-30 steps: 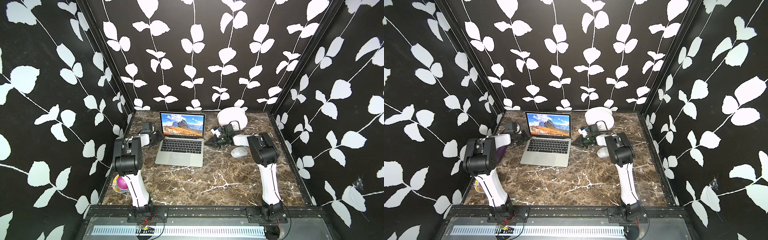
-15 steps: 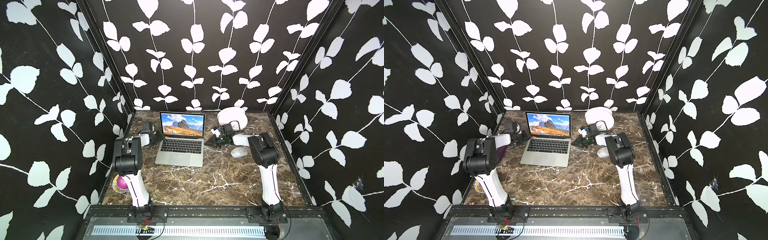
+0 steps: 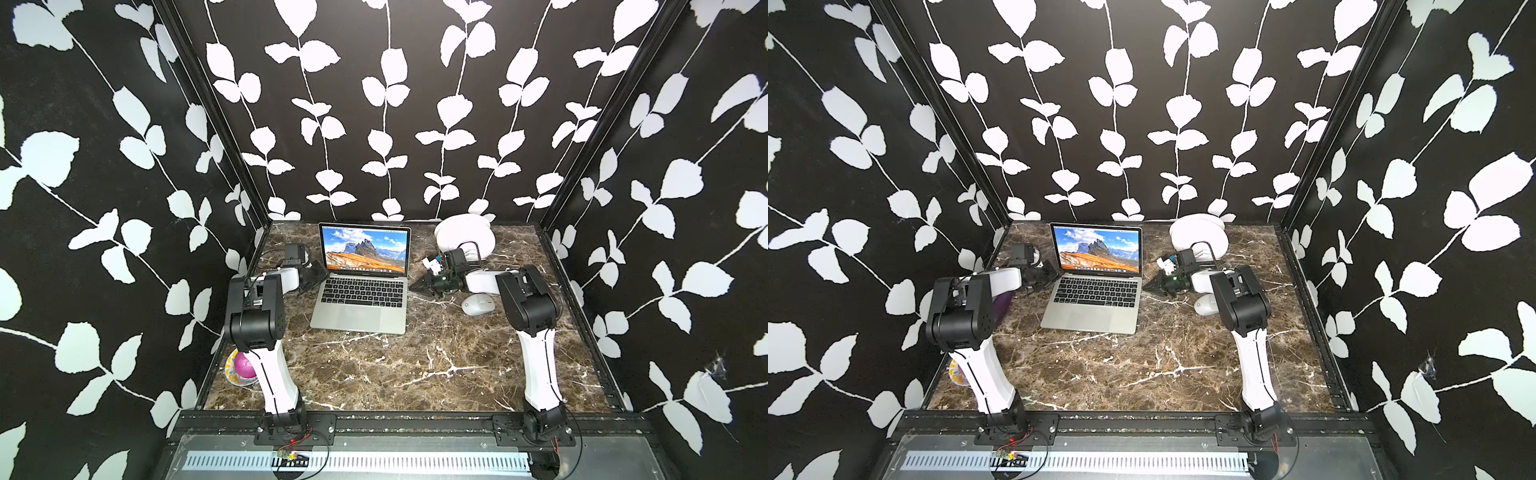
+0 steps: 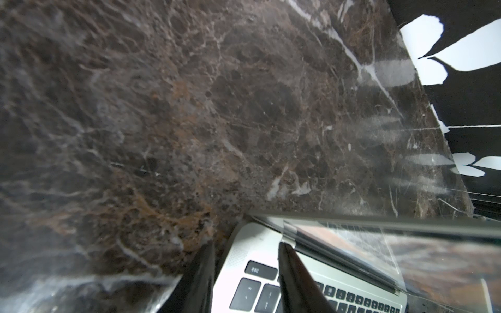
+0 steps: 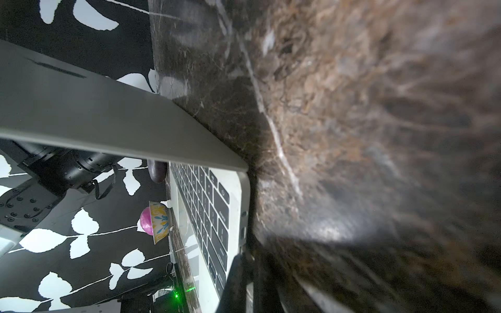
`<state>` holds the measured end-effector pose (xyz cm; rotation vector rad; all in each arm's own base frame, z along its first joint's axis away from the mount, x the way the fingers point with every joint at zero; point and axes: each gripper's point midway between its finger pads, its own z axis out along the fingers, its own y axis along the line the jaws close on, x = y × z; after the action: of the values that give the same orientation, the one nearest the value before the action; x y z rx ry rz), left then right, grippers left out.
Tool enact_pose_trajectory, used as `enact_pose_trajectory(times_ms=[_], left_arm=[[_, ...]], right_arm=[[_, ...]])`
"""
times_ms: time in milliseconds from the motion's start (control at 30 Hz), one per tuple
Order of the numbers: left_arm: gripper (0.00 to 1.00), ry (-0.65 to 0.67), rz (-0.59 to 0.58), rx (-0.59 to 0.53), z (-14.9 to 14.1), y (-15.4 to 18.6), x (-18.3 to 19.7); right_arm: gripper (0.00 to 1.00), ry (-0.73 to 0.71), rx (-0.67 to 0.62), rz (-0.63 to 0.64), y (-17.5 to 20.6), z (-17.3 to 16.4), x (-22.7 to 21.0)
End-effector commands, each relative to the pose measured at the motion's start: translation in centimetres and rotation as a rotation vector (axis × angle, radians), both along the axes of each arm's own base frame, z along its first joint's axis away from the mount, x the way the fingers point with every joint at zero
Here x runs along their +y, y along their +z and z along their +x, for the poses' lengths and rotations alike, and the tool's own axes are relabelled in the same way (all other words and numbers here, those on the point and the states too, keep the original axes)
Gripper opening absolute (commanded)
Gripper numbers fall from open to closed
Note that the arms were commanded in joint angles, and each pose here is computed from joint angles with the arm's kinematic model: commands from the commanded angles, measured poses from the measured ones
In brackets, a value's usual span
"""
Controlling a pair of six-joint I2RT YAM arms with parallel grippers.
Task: Insert the wireless mouse receiver into the laptop
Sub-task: Insert the USB plug into the USB port.
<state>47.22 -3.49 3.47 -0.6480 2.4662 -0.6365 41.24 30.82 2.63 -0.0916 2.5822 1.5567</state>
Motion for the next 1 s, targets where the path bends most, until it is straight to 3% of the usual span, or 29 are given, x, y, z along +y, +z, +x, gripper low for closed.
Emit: enact_pose_trajectory(times_ms=[0,967], left_arm=[[0.41,-0.045,-0.039,0.189,-3.9,-3.7,-1.7],[0.41,-0.048,-0.037,0.189,-3.9,-3.6,-1.6]], right_arm=[[0.00,-0.031,0.170,-0.125,-5.9,-3.4,-0.9],[0.00,-0.069,0.168,-0.088,-5.9,-2.7,-2.0]])
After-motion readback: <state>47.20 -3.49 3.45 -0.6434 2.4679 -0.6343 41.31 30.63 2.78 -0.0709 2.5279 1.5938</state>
